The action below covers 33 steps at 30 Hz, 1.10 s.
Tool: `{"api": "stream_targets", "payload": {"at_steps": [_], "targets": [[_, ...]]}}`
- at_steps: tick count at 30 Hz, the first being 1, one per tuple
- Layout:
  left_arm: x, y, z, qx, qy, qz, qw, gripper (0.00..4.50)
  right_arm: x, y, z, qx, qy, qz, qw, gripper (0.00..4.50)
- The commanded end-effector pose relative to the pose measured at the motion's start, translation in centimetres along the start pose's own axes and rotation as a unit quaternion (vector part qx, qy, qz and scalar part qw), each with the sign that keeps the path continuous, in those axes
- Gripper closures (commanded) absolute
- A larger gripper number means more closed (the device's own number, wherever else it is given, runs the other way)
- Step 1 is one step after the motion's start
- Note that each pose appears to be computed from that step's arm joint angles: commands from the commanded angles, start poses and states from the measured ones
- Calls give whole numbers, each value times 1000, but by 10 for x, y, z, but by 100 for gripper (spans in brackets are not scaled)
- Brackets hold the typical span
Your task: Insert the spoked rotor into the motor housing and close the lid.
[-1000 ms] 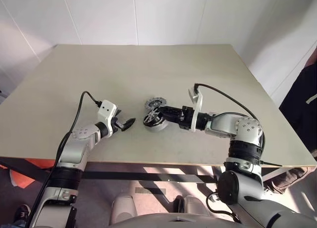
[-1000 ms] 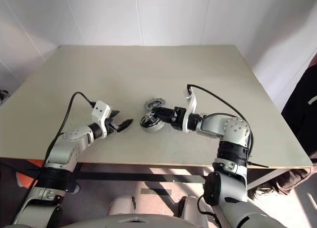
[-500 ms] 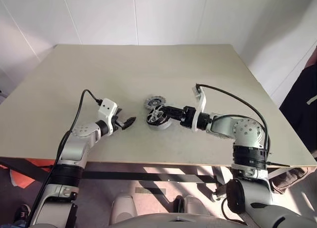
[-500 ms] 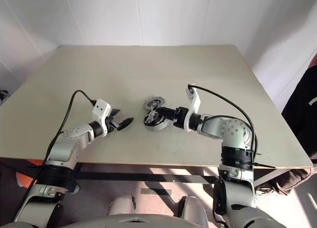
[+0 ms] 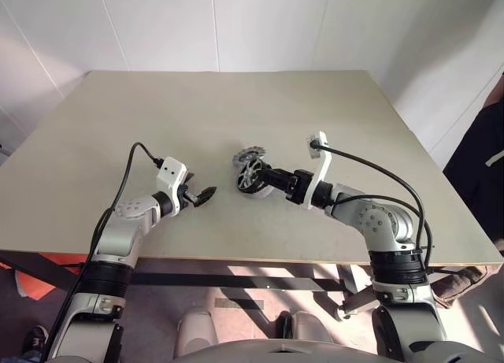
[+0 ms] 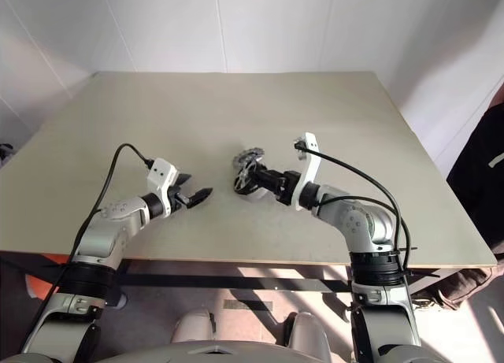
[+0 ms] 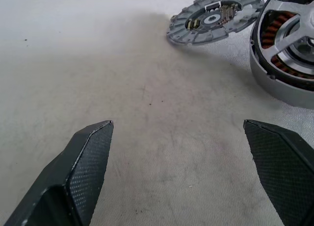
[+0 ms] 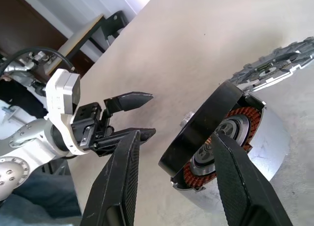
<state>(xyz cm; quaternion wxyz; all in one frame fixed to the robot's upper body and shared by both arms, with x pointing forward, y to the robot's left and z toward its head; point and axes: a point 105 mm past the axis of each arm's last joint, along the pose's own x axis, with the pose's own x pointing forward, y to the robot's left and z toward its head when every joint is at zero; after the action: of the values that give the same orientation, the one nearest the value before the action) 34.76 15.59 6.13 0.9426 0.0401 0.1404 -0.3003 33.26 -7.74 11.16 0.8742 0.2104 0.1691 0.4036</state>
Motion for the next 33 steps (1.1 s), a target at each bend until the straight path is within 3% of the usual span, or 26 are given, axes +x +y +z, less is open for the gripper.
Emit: {"api": "stream_targets", "payload": {"at_steps": [1,17,25,33], "targets": [[-1,1,14,15,-19,1,1000,0,2,7,20,-61,-45,8,997,192],[-2,3,13,13,-18,4,1000,0,9,-25,32,-234,-78,-111,963,192],[-1,1,12,13,-16,1,1000,0,5,-34,51,-326,-124,-169,922,192],[0,1,12,14,-14,-1,1000,0,8,-37,51,-320,-125,-173,923,192]]}}
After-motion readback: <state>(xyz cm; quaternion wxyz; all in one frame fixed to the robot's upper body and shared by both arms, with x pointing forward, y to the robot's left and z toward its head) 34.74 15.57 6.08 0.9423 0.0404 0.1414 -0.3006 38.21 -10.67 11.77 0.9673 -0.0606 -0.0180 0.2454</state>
